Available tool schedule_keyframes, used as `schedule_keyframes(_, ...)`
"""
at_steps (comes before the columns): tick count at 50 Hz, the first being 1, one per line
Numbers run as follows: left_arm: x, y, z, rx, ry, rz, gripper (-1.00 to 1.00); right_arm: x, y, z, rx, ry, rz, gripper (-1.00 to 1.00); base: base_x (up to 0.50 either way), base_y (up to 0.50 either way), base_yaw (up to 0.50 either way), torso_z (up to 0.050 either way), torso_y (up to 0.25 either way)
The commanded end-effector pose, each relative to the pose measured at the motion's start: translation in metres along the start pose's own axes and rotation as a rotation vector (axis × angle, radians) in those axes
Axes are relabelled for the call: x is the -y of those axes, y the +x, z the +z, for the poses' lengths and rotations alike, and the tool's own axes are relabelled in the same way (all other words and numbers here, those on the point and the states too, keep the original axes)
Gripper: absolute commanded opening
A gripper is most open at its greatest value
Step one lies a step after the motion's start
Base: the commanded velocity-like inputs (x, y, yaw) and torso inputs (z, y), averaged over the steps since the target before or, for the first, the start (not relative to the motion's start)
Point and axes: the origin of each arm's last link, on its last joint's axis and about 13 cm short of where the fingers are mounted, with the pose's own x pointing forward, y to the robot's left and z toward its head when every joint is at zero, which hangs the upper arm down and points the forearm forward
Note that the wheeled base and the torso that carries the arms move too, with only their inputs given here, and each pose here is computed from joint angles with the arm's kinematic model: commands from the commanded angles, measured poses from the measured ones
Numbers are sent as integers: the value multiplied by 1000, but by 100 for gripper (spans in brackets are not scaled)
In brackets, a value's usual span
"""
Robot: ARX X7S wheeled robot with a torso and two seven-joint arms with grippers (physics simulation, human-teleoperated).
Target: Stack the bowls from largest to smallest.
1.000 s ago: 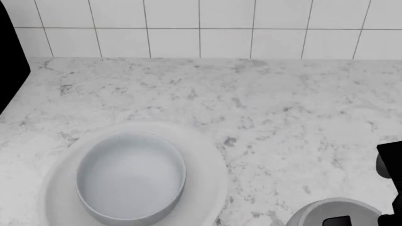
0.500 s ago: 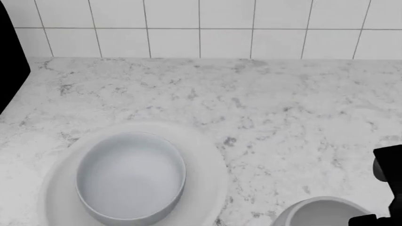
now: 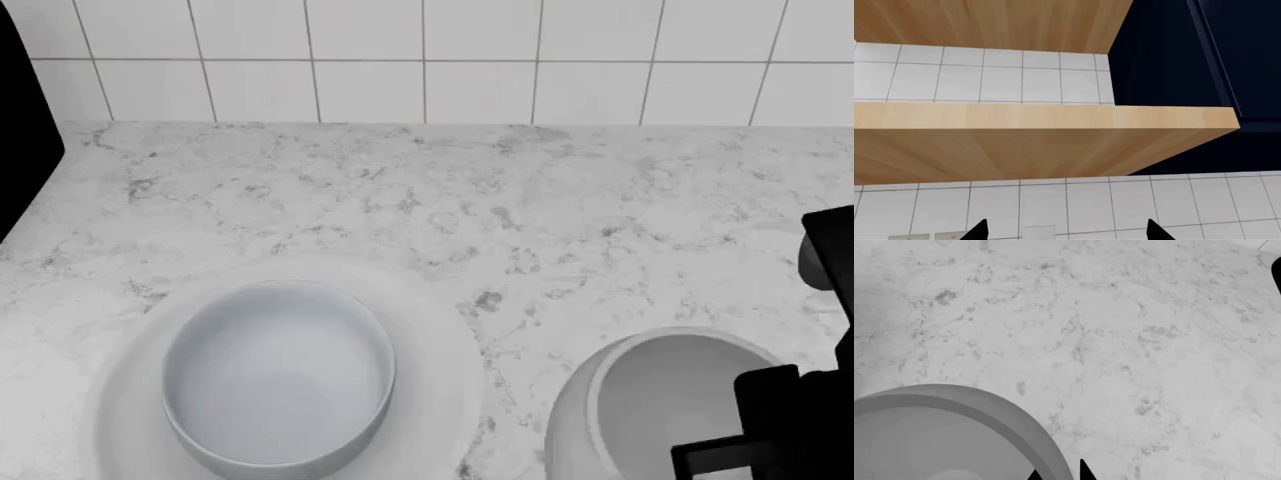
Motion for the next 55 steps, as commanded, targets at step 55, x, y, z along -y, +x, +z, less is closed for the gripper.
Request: schedule_keyframes(55, -8, -4, 9, 7, 18, 19, 100, -85, 38, 134, 212, -249, 290, -100, 0, 0, 0, 0, 0)
